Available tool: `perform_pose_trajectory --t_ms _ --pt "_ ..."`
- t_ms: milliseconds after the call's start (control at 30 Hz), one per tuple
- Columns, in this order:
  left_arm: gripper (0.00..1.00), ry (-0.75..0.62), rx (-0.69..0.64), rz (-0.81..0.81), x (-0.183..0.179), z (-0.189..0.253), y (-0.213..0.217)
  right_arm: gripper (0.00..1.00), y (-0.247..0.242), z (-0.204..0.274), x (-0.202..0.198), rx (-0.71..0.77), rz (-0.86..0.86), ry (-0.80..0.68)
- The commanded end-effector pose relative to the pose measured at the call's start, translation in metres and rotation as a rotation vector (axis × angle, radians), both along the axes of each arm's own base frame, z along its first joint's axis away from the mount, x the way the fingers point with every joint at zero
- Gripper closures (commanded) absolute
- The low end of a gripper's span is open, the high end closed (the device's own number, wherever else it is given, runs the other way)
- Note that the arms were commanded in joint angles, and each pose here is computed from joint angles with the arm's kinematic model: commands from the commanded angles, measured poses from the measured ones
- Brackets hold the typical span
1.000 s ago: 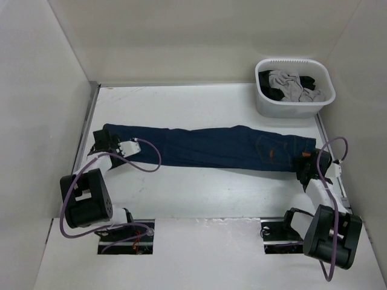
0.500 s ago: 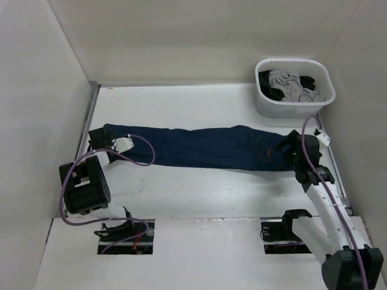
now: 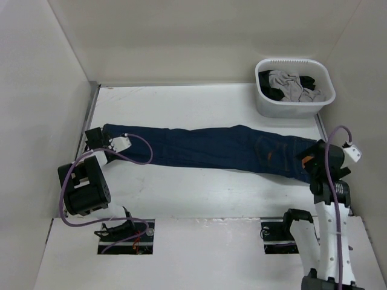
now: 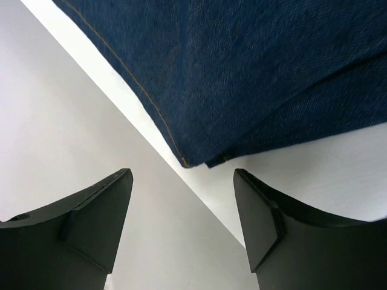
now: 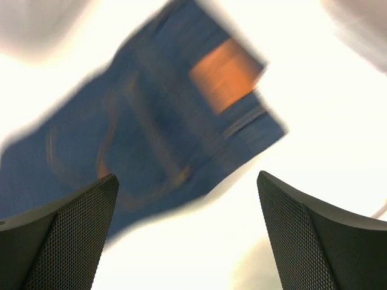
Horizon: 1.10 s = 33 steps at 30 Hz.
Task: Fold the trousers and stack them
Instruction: Fold the trousers
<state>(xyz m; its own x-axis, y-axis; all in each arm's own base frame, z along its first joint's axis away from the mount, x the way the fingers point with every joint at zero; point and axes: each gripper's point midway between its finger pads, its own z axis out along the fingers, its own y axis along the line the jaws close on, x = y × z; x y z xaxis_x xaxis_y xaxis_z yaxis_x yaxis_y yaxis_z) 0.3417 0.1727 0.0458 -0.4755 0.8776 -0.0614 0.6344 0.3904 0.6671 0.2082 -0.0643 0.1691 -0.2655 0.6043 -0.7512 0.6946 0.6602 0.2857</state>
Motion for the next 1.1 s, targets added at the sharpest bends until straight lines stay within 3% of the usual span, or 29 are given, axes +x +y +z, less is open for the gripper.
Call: perform_pose_trajectory --t_ms 0,67,133,200,267,333,400,533,633,700,867,1067 --pt "0.33 -0.049 -0.010 -0.006 0.010 0.018 0.004 0.00 0.001 0.026 0.021 0.020 0.062 -0.140" --pt "0.33 -0.056 -0.016 -0.018 0.012 0.018 0.003 0.00 0.054 0.020 0.052 0.038 0.413 -0.121" --pt "0.34 -0.049 -0.019 -0.022 0.016 0.014 0.003 0.00 0.105 -0.004 0.060 -0.006 0.700 0.032" --pt "0.37 -0.040 -0.017 -0.018 0.019 0.012 0.005 0.00 0.139 -0.026 0.061 -0.193 0.906 0.192" --pt "0.39 -0.034 -0.020 -0.018 0.022 0.011 0.005 0.00 0.170 -0.035 0.064 -0.407 1.078 0.259" --pt "0.45 -0.035 -0.021 -0.022 0.024 0.012 0.006 0.08 0.202 -0.040 0.067 -0.534 1.227 0.266" --pt "0.57 -0.036 -0.025 -0.019 0.027 0.012 0.006 0.19 0.226 -0.048 0.070 -0.559 1.337 0.252" --pt "0.80 -0.036 -0.019 -0.010 0.029 0.012 0.009 0.39 0.244 -0.066 0.080 -0.569 1.404 0.263" --pt "0.86 -0.054 -0.011 -0.004 0.029 0.020 0.011 0.44 0.243 -0.076 0.088 -0.611 1.388 0.284" --pt "0.84 -0.067 -0.006 -0.002 0.029 0.026 0.012 0.45 0.245 -0.084 0.090 -0.626 1.399 0.300" --pt "0.61 -0.054 -0.009 0.005 0.026 0.027 0.015 0.41 0.267 -0.101 0.077 -0.642 1.527 0.325" --pt "0.58 -0.049 -0.009 0.011 0.025 0.026 0.014 0.44 0.260 -0.108 0.088 -0.714 1.468 0.360"
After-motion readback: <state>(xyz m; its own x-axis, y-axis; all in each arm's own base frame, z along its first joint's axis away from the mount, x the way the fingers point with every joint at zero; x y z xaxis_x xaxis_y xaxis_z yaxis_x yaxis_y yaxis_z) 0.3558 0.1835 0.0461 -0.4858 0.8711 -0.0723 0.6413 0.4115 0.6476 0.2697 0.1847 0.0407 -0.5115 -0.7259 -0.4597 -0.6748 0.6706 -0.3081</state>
